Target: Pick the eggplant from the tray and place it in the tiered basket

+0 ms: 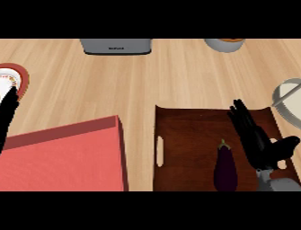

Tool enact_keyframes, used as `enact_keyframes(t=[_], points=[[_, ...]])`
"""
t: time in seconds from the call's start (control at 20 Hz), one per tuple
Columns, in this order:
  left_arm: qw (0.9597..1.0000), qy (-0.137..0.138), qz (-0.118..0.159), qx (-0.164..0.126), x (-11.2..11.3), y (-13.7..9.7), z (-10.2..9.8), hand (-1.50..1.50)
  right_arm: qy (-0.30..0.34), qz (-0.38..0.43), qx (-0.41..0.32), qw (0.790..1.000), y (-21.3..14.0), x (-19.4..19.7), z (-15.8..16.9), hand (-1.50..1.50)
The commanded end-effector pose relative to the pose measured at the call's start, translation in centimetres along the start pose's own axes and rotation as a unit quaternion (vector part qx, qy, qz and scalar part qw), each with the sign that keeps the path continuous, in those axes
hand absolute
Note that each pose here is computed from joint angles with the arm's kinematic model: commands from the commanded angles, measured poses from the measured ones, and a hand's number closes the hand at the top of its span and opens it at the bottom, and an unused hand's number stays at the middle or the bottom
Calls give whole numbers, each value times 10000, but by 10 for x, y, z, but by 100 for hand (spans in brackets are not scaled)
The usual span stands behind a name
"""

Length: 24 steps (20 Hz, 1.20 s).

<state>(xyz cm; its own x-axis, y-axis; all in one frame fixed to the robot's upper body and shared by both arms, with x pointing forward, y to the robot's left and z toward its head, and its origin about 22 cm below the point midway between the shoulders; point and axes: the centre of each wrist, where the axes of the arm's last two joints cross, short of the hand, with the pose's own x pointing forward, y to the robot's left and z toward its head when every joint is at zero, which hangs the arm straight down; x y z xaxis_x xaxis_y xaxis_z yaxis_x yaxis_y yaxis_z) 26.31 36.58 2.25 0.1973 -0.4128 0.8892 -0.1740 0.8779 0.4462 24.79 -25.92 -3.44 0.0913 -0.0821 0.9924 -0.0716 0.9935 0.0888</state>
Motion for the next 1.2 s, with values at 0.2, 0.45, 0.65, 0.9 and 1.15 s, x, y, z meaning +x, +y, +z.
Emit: enact_keyframes(t=[0.2, 0.45, 0.65, 0.9, 1.15], points=[[9885, -1125, 993, -213, 43, -65, 8, 0, -1999, -1800, -173, 9630, -71, 54, -1, 150], [9802, -1249, 1437, -540, 60, -106, 16, 0, -1088, -3489, -202, 9306, -66, -4, 18, -150], [9808, -1230, 1404, -574, 64, -123, 27, 0, -1683, -3565, 910, 9145, -115, 5, 43, -150], [9799, -1335, 1386, -518, 70, -119, 27, 0, -1721, -2526, 1357, 9424, -196, 27, 100, -150], [9821, -1192, 1350, -543, 61, -132, 35, 0, -1139, 90, 1882, 9755, -229, 137, 101, -150]])
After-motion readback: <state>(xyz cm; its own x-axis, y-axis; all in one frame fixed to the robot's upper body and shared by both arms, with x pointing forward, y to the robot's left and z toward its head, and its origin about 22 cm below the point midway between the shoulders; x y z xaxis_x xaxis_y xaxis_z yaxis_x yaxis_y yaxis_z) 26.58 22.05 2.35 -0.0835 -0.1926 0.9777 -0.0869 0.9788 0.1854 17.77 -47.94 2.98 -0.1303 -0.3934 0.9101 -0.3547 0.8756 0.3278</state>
